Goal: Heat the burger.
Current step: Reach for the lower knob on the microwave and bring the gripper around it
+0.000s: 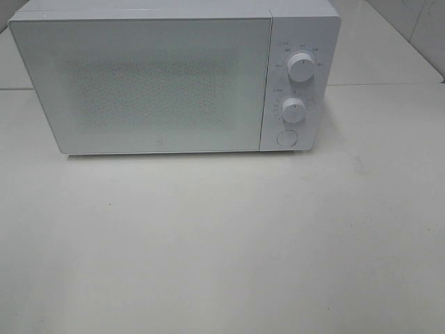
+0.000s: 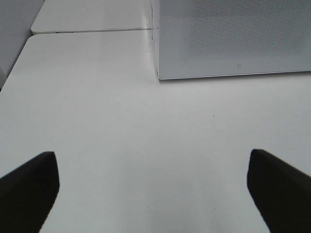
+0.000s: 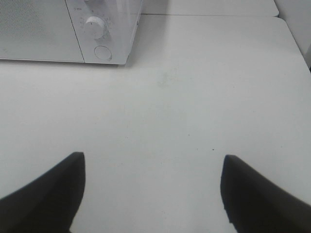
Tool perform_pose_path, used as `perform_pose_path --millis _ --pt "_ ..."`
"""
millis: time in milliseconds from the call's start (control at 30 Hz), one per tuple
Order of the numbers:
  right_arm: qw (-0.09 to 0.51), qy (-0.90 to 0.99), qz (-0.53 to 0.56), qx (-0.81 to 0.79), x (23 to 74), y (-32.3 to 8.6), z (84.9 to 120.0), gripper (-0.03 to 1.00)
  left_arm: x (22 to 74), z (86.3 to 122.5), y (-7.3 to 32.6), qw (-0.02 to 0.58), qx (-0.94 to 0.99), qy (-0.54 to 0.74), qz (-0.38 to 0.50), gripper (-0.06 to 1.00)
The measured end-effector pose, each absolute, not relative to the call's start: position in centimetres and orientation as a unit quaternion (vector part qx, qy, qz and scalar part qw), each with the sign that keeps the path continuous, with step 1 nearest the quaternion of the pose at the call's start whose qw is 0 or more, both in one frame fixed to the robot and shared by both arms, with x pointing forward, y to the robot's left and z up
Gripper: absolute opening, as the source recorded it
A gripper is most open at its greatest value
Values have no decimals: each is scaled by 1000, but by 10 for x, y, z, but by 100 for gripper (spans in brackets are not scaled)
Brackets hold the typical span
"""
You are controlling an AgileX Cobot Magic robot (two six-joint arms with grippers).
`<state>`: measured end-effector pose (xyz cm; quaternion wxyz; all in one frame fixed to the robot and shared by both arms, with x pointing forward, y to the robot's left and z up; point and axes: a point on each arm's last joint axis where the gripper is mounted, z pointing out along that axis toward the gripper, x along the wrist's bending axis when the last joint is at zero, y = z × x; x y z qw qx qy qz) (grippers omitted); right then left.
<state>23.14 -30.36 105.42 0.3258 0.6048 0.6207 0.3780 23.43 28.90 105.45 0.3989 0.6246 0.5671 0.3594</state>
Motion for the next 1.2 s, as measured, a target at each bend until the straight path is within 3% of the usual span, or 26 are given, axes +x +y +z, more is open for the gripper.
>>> perform_pose_path --millis 567,1200 --pt "351 608 411 582 293 -294 1082 75 234 1055 289 399 625 567 359 97" --pt "351 611 417 574 369 -282 1080 74 234 1055 289 399 625 567 359 97"
